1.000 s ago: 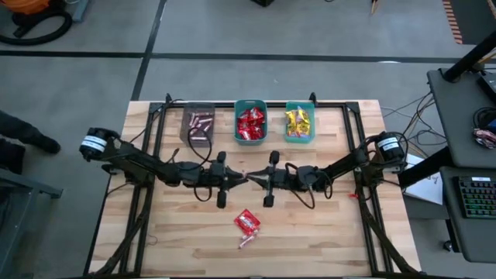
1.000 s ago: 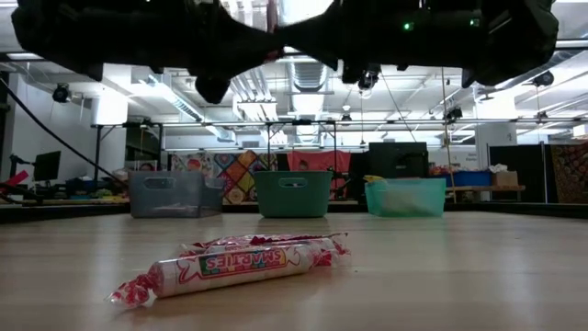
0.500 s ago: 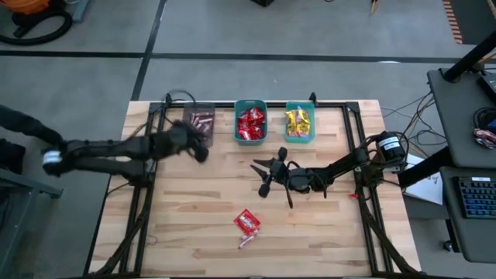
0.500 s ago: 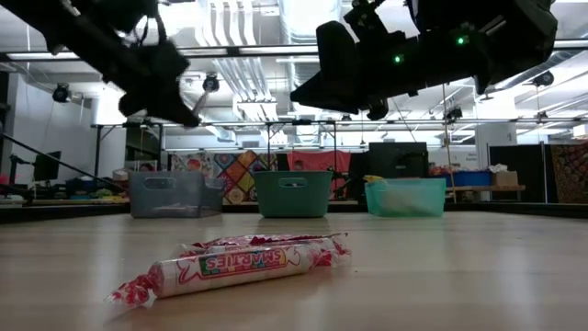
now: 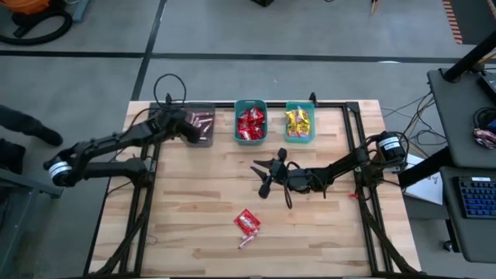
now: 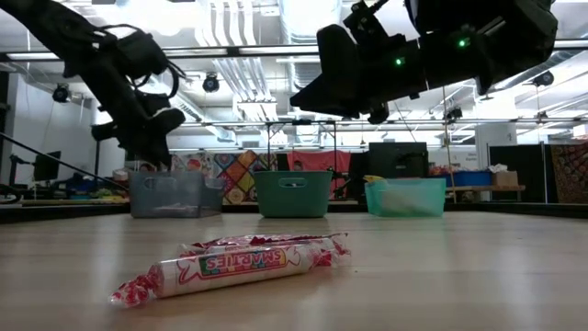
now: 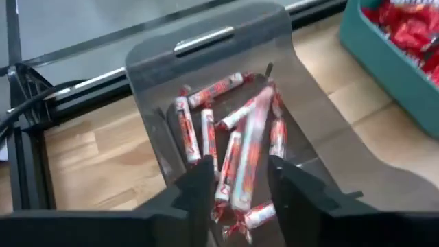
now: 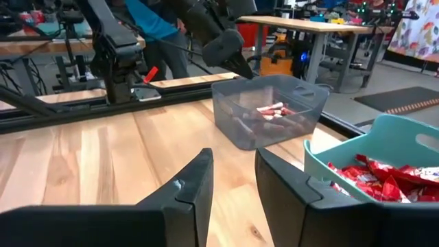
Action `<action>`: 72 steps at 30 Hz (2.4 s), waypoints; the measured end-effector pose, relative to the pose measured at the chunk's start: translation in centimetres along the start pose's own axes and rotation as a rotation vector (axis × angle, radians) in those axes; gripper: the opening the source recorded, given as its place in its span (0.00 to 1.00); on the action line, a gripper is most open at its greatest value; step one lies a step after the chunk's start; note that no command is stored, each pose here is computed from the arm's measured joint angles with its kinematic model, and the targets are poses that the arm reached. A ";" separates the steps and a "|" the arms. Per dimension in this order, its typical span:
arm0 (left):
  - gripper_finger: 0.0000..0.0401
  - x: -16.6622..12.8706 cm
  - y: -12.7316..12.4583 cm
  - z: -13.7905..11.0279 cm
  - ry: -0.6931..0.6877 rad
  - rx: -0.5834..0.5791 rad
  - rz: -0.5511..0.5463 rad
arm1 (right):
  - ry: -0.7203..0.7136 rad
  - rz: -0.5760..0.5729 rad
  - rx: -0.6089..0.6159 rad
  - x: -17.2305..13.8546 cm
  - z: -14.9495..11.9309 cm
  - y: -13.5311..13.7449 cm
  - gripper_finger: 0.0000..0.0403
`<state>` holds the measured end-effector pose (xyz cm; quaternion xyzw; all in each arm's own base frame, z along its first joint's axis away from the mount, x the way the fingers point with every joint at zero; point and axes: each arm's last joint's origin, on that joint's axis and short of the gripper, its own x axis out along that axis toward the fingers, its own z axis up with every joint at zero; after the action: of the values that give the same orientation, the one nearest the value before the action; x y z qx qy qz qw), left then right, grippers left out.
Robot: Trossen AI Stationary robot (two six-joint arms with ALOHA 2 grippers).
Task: Sort candy
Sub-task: Put the white candy on the black bin, then put the red candy on the dark green bin
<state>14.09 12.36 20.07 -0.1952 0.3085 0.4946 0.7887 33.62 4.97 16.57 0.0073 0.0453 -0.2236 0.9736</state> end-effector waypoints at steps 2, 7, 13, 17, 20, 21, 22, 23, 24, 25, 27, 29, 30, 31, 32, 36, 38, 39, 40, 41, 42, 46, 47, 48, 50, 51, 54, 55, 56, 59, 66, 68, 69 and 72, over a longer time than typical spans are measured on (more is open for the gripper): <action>0.35 0.2 -0.1 0.1 0.011 0.018 0.004 | 0.010 -0.001 0.007 0.0 -0.1 0.0 0.27; 0.44 -0.4 -0.5 1.0 0.012 0.033 -0.027 | 0.049 0.092 0.078 -0.1 -0.2 0.2 0.31; 0.43 -4.0 -3.3 1.1 -0.045 0.072 -0.336 | 0.301 0.311 0.308 0.2 -0.4 2.1 0.32; 0.39 -7.0 -6.3 -0.8 -0.087 0.123 -0.506 | 0.496 0.391 0.233 0.2 0.5 5.8 0.31; 0.36 -9.3 -8.5 -2.8 -0.119 0.175 -0.591 | 0.613 0.394 0.103 -0.2 1.5 7.9 0.29; 0.35 -10.1 -9.1 -3.5 -0.137 0.189 -0.616 | 0.642 0.377 0.069 -0.4 1.8 8.4 0.28; 0.34 -10.9 -9.7 -4.2 -0.149 0.215 -0.637 | 0.666 0.362 0.040 -0.5 1.9 8.9 0.27; 0.34 -11.6 -10.3 -5.0 -0.161 0.245 -0.665 | 0.687 0.353 0.023 -0.6 2.1 9.3 0.26; 0.33 -12.5 -10.8 -5.7 -0.174 0.270 -0.704 | 0.706 0.351 0.016 -0.8 2.3 9.6 0.26; 0.33 -13.3 -11.3 -6.5 -0.183 0.299 -0.747 | 0.728 0.342 0.022 -0.9 2.4 9.9 0.26; 0.32 -14.8 -12.1 -8.1 -0.198 0.359 -0.824 | 0.756 0.327 0.069 -1.1 2.8 10.4 0.25; 0.31 -16.0 -12.8 -9.7 -0.224 0.405 -0.864 | 0.807 0.296 0.107 -1.5 2.8 10.6 0.26; 0.30 -16.5 -13.1 -10.6 -0.235 0.433 -0.868 | 0.820 0.279 0.132 -1.6 2.8 10.7 0.27; 0.29 -16.9 -13.4 -11.4 -0.250 0.450 -0.874 | 0.831 0.262 0.166 -1.6 2.8 10.8 0.28; 0.29 -17.2 -13.8 -12.1 -0.264 0.456 -0.883 | 0.842 0.244 0.196 -1.7 2.6 10.8 0.30; 0.25 -17.5 -15.6 -15.0 -0.270 0.555 -0.928 | 0.840 0.209 0.279 -1.9 2.5 11.0 0.35; 0.23 -16.9 -16.5 -16.6 -0.269 0.639 -0.928 | 0.817 0.191 0.270 -2.1 2.3 11.2 0.37; 0.22 -16.5 -17.0 -17.3 -0.269 0.664 -0.922 | 0.798 0.177 0.263 -2.0 2.1 11.4 0.38; 0.20 -16.1 -17.5 -17.9 -0.269 0.676 -0.915 | 0.777 0.166 0.253 -2.1 2.0 11.5 0.38; 0.19 -15.7 -17.9 -18.5 -0.271 0.693 -0.906 | 0.763 0.155 0.235 -2.1 1.7 11.7 0.39; 0.19 -15.3 -18.3 -19.0 -0.276 0.704 -0.900 | 0.747 0.155 0.219 -1.9 1.3 11.9 0.39; 0.13 -14.4 -19.5 -20.5 -0.317 0.742 -0.911 | 0.737 0.180 0.157 -1.1 -0.7 12.6 0.38; 0.11 -14.3 -19.8 -20.9 -0.330 0.751 -0.916 | 0.743 0.178 0.149 -1.0 -1.2 12.7 0.37; 0.10 -14.0 -20.1 -21.2 -0.341 0.749 -0.920 | 0.757 0.170 0.143 -0.9 -1.7 12.6 0.37; 0.06 -13.3 -20.8 -21.6 -0.359 0.736 -0.923 | 0.814 0.170 0.161 -0.7 -2.3 12.4 0.37; 0.04 -12.8 -21.1 -21.9 -0.368 0.729 -0.921 | 0.850 0.168 0.179 -0.7 -2.5 12.2 0.37; 0.01 -11.3 -22.1 -22.5 -0.389 0.685 -0.915 | 0.942 0.141 0.216 -0.5 -2.9 11.3 0.40; 0.01 -10.7 -22.3 -22.7 -0.392 0.672 -0.910 | 0.956 0.133 0.239 -0.3 -2.8 11.1 0.41; 0.01 -10.2 -22.6 -22.9 -0.392 0.664 -0.902 | 0.968 0.136 0.257 -0.2 -2.7 10.9 0.41; 0.01 -9.2 -23.1 -23.2 -0.400 0.635 -0.897 | 1.001 0.150 0.330 0.3 -2.4 10.5 0.42; 0.00 -7.5 -23.5 -23.9 -0.364 0.593 -0.933 | 1.080 0.163 0.436 1.0 -2.4 9.9 0.42; 0.00 -7.1 -23.5 -24.3 -0.333 0.595 -0.946 | 1.080 0.160 0.441 1.1 -2.4 9.8 0.42; 0.00 -6.7 -23.5 -24.5 -0.320 0.599 -0.942 | 1.079 0.159 0.443 1.2 -2.4 9.7 0.42; 0.00 -6.0 -23.6 -24.9 -0.299 0.573 -0.934 | 1.072 0.168 0.453 1.3 -2.3 9.8 0.42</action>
<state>26.11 -17.10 5.92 -0.0170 0.1961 0.0121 0.9804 38.84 13.30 14.08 0.3308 0.4815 -0.1150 0.8034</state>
